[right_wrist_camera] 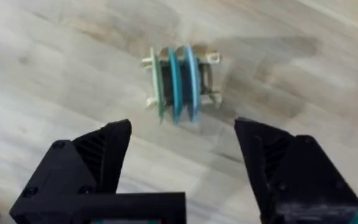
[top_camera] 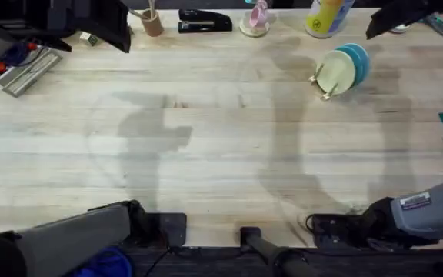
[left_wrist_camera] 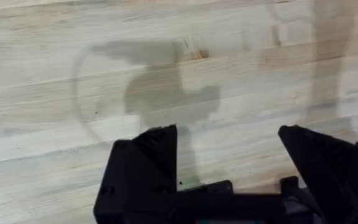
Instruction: Pick up the plates from the table one by one and place each into a slot on the dish rack.
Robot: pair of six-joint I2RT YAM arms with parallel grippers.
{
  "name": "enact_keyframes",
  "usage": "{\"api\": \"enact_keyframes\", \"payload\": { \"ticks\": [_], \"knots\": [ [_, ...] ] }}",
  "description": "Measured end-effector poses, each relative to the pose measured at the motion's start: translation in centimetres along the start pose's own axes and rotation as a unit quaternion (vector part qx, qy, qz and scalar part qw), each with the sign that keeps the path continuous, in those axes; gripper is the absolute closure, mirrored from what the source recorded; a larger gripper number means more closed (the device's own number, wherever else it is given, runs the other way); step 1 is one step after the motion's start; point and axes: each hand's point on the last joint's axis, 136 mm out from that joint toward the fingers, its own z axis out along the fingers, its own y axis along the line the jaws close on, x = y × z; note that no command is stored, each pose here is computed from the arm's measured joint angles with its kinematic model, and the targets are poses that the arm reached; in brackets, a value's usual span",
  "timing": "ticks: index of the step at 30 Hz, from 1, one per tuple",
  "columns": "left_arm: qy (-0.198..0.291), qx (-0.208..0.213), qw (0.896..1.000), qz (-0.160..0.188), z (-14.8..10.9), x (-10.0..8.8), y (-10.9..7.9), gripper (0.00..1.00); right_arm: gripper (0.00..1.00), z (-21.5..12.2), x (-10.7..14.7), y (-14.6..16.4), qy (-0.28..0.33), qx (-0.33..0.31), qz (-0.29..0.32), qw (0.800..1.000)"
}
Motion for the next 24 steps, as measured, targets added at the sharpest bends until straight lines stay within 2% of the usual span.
{"api": "enact_keyframes", "payload": {
  "ticks": [5, 11, 24],
  "knots": [
    [0.0, 0.0, 1.0, 0.0, 0.0, 0.0, 0.0, 0.006, 0.007, -2.5, 1.4, 1.7, 0.007, -0.005, 0.002, 1.0],
    [0.0, 0.0, 1.0, 0.0, 0.0, 0.0, 0.0, 0.006, 0.007, -5.5, 1.6, 2.8, -0.019, 0.012, 0.002, 1.0],
    [0.0, 0.0, 1.0, 0.0, 0.0, 0.0, 0.0, 0.006, 0.007, -11.0, 5.0, 6.7, -0.033, 0.02, 0.026, 0.999]
  ]
}}
